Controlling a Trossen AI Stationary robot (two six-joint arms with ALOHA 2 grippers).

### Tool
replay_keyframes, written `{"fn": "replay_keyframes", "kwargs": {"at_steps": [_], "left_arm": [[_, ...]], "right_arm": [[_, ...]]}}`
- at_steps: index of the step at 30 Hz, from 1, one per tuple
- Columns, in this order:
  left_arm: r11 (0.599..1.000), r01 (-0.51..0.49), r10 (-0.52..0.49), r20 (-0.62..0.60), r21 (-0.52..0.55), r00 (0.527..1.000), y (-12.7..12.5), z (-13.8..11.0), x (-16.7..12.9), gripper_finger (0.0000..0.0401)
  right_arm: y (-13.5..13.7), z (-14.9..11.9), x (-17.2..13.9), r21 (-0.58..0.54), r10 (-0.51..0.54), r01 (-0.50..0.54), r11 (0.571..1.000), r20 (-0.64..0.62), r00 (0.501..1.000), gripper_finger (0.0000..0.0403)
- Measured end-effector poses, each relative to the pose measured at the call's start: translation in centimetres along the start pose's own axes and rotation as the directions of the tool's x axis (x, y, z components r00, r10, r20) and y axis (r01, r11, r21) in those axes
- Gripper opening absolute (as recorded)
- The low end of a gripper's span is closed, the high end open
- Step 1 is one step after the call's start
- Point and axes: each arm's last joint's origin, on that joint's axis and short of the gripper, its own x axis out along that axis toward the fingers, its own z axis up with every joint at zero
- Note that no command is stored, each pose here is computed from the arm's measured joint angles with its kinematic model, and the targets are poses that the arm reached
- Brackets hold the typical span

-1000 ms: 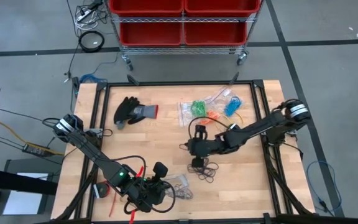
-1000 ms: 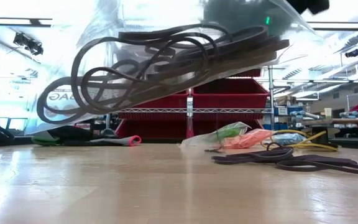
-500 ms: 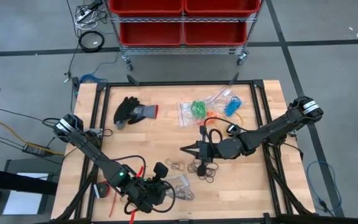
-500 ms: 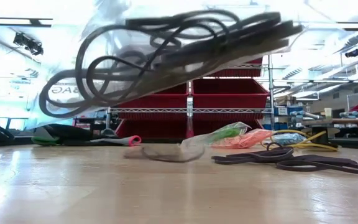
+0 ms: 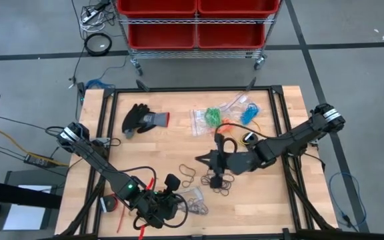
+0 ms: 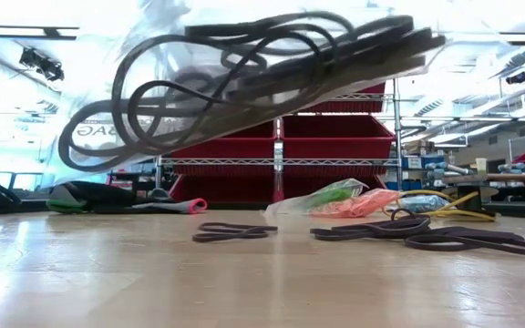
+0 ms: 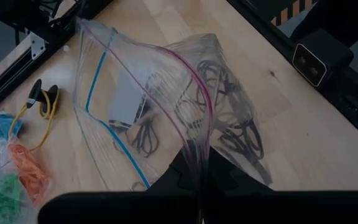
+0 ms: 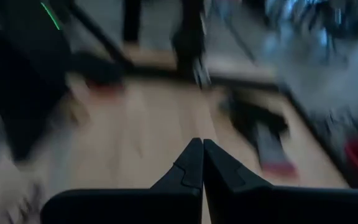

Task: Sort rubber bands
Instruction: Put the black rubber band into the transparent zip bag

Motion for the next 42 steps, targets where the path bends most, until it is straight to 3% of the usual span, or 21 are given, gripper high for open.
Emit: {"fn": "replay_keyframes", "kwargs": {"at_steps": [5, 8, 13, 19, 23, 26, 33, 38, 42], "left_arm": [[1.000, 0.000, 0.000, 0.003, -0.002, 1.000, 0.0, 0.0, 0.0, 0.0002], [1.000, 0.000, 0.000, 0.004, -0.003, 1.000, 0.0, 0.0, 0.0, 0.0002], [1.000, -0.001, 0.001, 0.014, -0.008, 1.000, 0.0, 0.2, 0.0, 0.0002], [1.000, -0.001, 0.002, 0.018, -0.010, 1.000, 0.0, 0.2, 0.0, 0.0002], [1.000, -0.003, 0.004, 0.019, -0.013, 1.000, 0.1, 0.2, 0.0, 0.0002], [1.000, -0.006, 0.006, 0.020, -0.017, 1.000, 0.2, 0.2, 0.1, 0.0002], [1.000, -0.006, 0.006, 0.021, -0.017, 1.000, 0.2, 0.2, 0.1, 0.0002], [1.000, -0.005, 0.006, 0.021, -0.017, 1.000, 0.2, 0.2, 0.1, 0.0002], [1.000, -0.006, 0.006, 0.023, -0.018, 1.000, 0.2, 0.2, 0.1, 0.0002]], "right_arm": [[-1.2, -3.1, 0.4, 0.048, -0.102, 0.117, 0.992, -0.241, 0.965, 0.0000], [-1.5, -5.7, 1.0, 0.110, -0.098, 0.139, 0.984, -0.319, 0.943, 0.0000], [-1.2, -9.9, 2.2, 0.227, 0.003, 0.069, 0.971, -0.303, 0.953, 0.0016], [-0.8, -14.3, 2.9, 0.321, 0.042, 0.013, 0.947, -0.163, 0.986, 0.0095], [0.0, -16.6, 4.4, 0.330, 0.049, 0.000, 0.944, -0.141, 0.989, 0.0162], [1.2, -18.3, 6.4, 0.287, 0.049, 0.009, 0.958, -0.195, 0.980, 0.0209], [3.7, -19.6, 11.2, 0.169, 0.010, 0.035, 0.985, -0.262, 0.965, 0.0268], [3.5, -19.6, 13.3, 0.185, -0.037, 0.106, 0.977, -0.343, 0.939, 0.0273], [2.6, -19.8, 13.9, 0.239, -0.011, 0.112, 0.965, -0.387, 0.922, 0.0250]]}}
